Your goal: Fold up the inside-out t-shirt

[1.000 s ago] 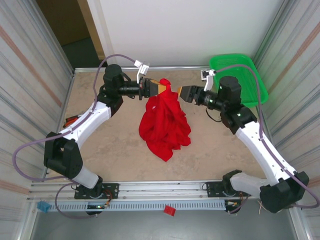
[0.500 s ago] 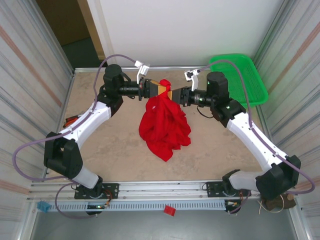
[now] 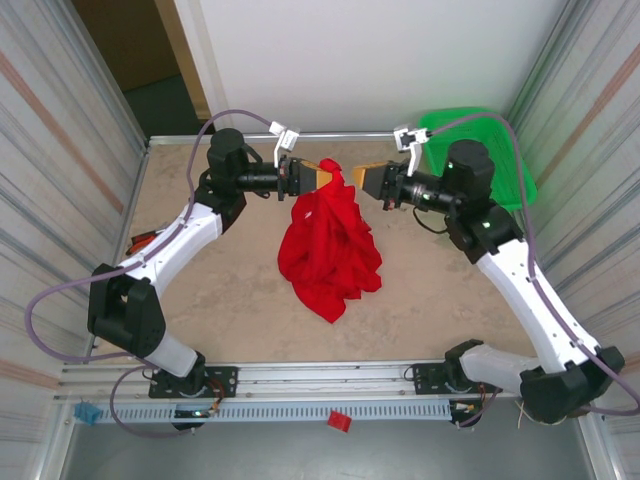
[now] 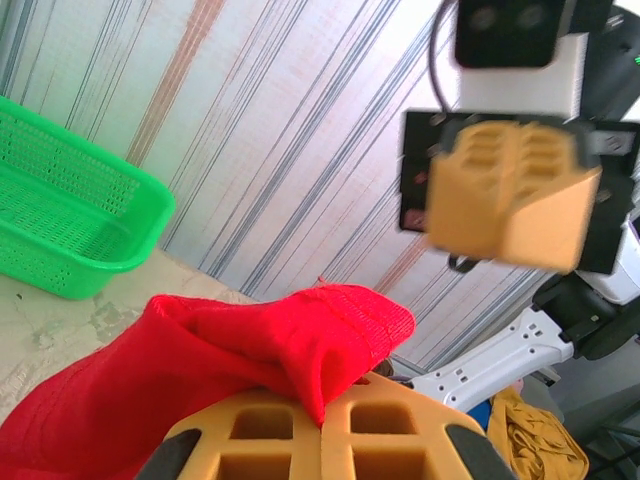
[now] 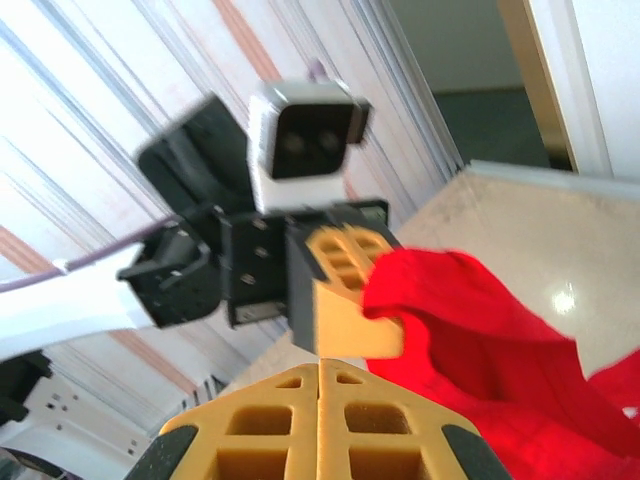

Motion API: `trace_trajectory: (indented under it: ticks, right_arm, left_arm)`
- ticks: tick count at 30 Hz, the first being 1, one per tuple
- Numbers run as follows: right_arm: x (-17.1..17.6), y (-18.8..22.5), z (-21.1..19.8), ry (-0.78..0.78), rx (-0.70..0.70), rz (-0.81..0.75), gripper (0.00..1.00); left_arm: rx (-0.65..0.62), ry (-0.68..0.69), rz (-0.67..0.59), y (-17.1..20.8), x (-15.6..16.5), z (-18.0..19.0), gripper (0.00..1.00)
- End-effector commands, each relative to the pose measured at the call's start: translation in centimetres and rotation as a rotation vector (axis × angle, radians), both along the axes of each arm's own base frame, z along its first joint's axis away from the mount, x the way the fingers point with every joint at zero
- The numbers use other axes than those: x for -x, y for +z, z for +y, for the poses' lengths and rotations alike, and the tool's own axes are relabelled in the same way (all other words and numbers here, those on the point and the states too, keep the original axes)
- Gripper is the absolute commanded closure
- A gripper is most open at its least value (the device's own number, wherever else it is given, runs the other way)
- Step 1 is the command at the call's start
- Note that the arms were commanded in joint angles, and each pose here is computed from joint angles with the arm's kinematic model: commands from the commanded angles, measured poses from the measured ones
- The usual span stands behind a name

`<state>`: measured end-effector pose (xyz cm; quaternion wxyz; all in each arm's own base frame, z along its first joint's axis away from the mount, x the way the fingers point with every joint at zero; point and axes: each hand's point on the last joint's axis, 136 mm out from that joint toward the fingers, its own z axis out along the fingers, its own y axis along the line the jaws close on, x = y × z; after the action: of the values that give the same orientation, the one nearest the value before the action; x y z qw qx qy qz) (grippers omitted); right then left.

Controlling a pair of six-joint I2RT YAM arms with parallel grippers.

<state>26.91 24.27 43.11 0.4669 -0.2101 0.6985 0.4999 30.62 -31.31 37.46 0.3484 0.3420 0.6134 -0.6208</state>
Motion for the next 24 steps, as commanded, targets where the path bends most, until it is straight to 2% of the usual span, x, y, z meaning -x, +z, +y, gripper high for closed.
trace_trajectory:
  ticks: [1, 3, 4, 5, 6, 8, 12, 16, 17, 19, 22, 24]
  right_arm:
    - [0.0, -0.2, -0.2, -0.001, 0.021, -0.023, 1.00]
    - [-0.3, -1.3, 0.2, 0.003, 0.030, -0.012, 1.00]
    - [-0.5, -2.0, 0.4, 0.011, 0.041, -0.001, 0.84]
    - [-0.6, -2.6, 0.6, 0.020, 0.048, 0.011, 0.62]
    - [-0.8, -3.2, 0.9, 0.035, 0.055, 0.022, 0.45]
    - [-1.0, -4.1, 1.4, 0.061, 0.064, 0.040, 0.37]
    - [-1.5, -5.1, 2.6, 0.097, 0.078, 0.061, 0.36]
    - [-1.9, -5.5, 3.5, 0.126, 0.085, 0.073, 0.40]
    - [-1.9, -5.7, 3.7, 0.132, 0.086, 0.077, 0.44]
    - [-2.2, -6.0, 3.8, 0.133, 0.089, 0.084, 0.55]
    - [-2.3, -5.7, 3.7, 0.130, 0.084, 0.078, 0.96]
    - [-2.2, -5.1, 3.4, 0.119, 0.076, 0.070, 1.00]
  left_arm:
    - [0.019, -0.003, -0.054, 1.6, 0.1, 0.2, 1.00]
    - [0.020, -0.003, -0.057, 1.7, 0.2, 0.3, 1.00]
    - [0.020, -0.002, -0.057, 1.8, 0.2, 0.3, 1.00]
    - [0.020, -0.004, -0.058, 1.8, 0.2, 0.3, 1.00]
    - [0.020, -0.004, -0.057, 1.8, 0.2, 0.3, 1.00]
    - [0.021, -0.003, -0.058, 1.9, 0.2, 0.3, 1.00]
    - [0.020, -0.009, -0.054, 1.9, 0.2, 0.3, 1.00]
    - [0.019, -0.011, -0.053, 1.8, 0.2, 0.2, 1.00]
    - [0.019, -0.011, -0.052, 1.8, 0.2, 0.3, 1.00]
    - [0.020, -0.011, -0.052, 1.9, 0.2, 0.2, 1.00]
    - [0.022, -0.014, -0.049, 1.8, 0.2, 0.2, 1.00]
    - [0.021, -0.013, -0.048, 1.8, 0.2, 0.2, 1.00]
